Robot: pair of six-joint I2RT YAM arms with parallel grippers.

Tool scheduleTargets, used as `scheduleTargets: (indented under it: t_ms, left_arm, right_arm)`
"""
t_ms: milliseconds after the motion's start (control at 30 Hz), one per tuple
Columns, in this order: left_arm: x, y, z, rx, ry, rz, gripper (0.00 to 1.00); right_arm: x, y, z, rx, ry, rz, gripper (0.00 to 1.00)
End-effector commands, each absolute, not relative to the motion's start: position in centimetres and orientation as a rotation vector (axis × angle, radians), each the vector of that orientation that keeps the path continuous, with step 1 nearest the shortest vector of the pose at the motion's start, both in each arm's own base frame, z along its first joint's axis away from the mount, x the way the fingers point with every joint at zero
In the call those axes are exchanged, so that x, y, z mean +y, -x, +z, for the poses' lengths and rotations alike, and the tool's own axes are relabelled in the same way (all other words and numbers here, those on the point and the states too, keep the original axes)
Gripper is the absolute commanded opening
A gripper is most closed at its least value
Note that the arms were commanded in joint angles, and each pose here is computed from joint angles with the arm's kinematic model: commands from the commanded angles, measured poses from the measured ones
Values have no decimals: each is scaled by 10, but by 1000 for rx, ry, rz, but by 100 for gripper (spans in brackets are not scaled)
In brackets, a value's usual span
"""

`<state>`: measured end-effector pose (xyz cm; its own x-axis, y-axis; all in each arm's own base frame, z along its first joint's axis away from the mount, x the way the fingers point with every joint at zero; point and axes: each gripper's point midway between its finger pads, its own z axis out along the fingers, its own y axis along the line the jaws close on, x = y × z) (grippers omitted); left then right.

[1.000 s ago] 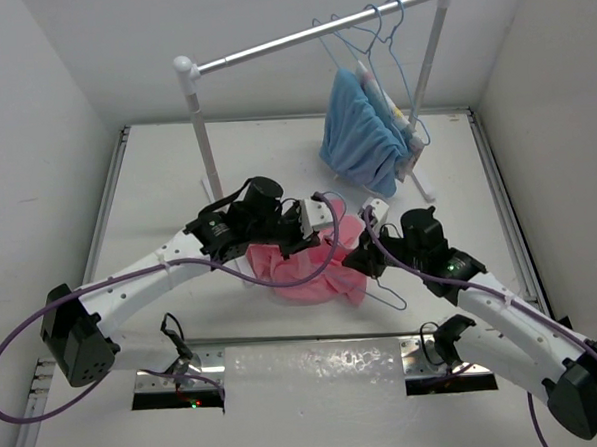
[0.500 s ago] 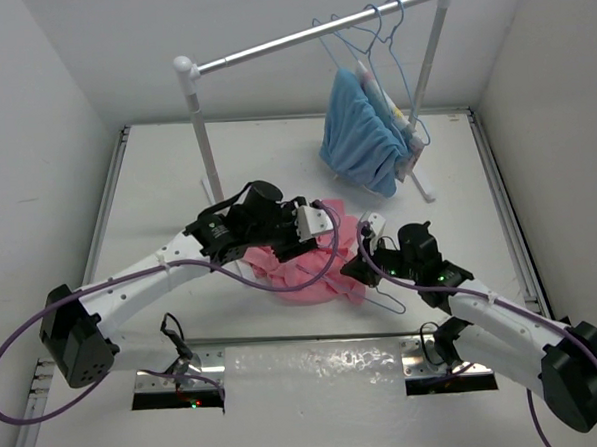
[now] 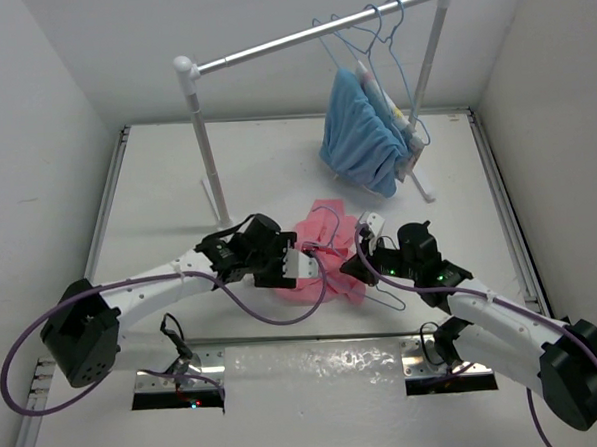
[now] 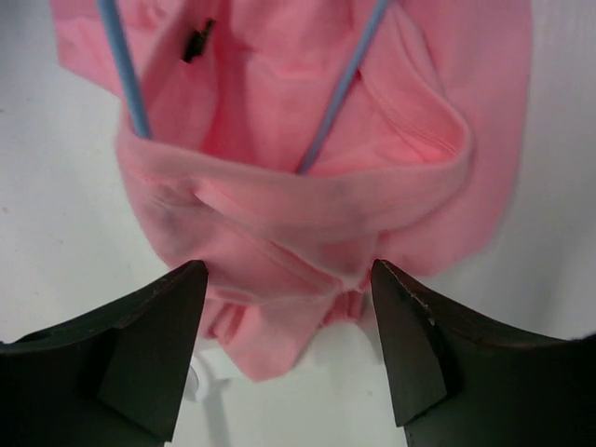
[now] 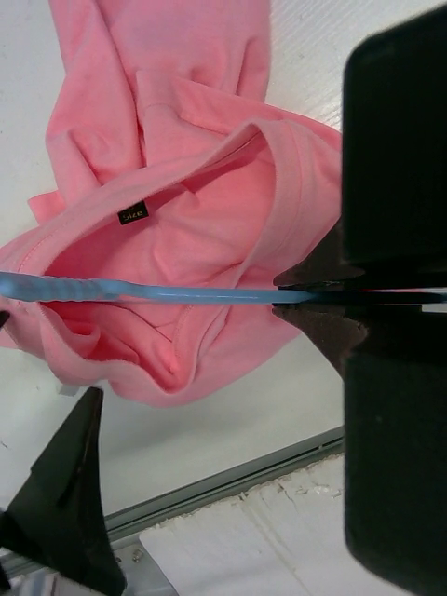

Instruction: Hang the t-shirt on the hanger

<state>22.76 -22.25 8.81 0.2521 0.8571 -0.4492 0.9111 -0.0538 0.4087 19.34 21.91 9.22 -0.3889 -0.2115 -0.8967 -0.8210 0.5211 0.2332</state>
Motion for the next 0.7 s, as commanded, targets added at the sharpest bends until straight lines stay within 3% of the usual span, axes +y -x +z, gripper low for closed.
scheduleTargets:
  t_ms: [0,167,267,367,400,500,667]
  left_arm:
    - [-256,-265,119,1482,-1692,-99,69]
    - [-259,-310,108,1587,-1479,-3,69]
    - [-250,-324,92,1649,-1432,72,64]
    - [-250,-328,83,1647,-1440,83,45]
    - [-251,-328,82,1646,-1441,75,34]
    - [-265,-315,82,1603,-1501,-71,25]
    - [-289,-268,103,1470,-1631,-374,19]
  right_arm:
    - [227,-197,110,1789,882,888,0]
    - [226,-195,111,1780,890,887,0]
    - [226,-195,111,1779,897,889,0]
    - [227,-194,110,1778,905,895,0]
    - [227,-194,110,1777,905,897,0]
    - [228,-192,110,1773,918,907,0]
    - [228,-192,110,1766,934,893,0]
